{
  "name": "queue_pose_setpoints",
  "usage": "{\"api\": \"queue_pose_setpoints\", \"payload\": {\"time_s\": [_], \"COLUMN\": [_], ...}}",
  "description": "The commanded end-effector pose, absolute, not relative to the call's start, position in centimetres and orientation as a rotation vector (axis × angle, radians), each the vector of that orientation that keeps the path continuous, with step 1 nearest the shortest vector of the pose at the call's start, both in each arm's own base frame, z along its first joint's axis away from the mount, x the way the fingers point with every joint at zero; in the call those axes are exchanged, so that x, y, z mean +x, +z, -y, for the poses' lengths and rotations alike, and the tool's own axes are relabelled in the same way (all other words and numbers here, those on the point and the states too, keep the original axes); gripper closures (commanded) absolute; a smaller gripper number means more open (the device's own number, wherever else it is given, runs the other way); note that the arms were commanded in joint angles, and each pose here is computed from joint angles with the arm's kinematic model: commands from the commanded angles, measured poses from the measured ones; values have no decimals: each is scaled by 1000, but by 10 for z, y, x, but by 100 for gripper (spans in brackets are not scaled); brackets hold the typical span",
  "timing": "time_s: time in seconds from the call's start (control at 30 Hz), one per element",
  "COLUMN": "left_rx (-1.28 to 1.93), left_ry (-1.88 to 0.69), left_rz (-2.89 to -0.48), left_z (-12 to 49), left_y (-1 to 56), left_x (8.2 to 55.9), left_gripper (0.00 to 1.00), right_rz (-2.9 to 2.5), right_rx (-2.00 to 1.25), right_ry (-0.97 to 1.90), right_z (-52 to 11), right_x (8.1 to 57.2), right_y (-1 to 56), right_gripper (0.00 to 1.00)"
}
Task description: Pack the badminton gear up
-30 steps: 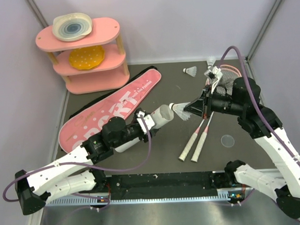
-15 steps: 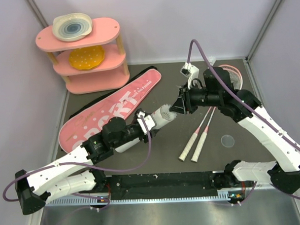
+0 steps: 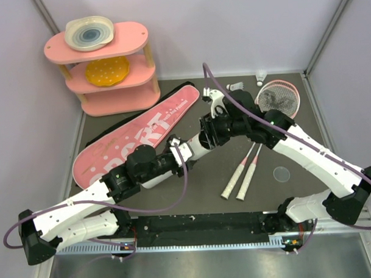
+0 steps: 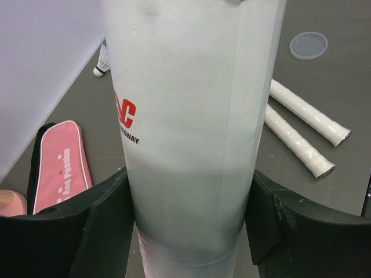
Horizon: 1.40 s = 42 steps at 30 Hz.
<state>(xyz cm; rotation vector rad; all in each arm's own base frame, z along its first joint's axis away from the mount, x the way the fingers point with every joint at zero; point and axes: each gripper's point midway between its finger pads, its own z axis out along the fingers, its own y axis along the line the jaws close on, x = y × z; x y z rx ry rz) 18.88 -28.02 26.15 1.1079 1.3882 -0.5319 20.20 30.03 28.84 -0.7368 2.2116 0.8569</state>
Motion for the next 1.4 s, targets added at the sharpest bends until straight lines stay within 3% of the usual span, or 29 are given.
{"api": "queue_pose_setpoints", "payload": {"time_s": [0.0, 0.2, 0.33, 0.47, 0.57, 0.93, 1.37], "left_rx": [1057, 1035, 1029, 1026, 1024, 1033, 1035], "left_ry": [-545, -536, -540, -537, -535, -548, -543], "left_rz": [-1298, -1295, -1290, -1288, -1286, -1290, -1282], "left_z": [285, 281, 280, 280, 279, 282, 281], "left_y": [291, 296, 299, 300, 301, 298, 300], "left_x": [190, 191, 189, 190, 189, 188, 187], "left_gripper": [83, 83, 83, 83, 83, 83, 82], "right_rz": [-2045, -1819, -1648, -1591, -1554, -1810, -1961], "right_rx": [-684, -595, -360, -60, 34, 259, 508], "right_ry": [882, 915, 803, 636, 583, 440, 981], "right_z": [-304, -281, -232, -180, -164, -102, -91], "right_x": [208, 202, 212, 245, 269, 428, 587], "right_y": [335, 393, 437, 426, 408, 287, 174], "right_gripper": [46, 32, 20, 8, 4, 6, 28]}}
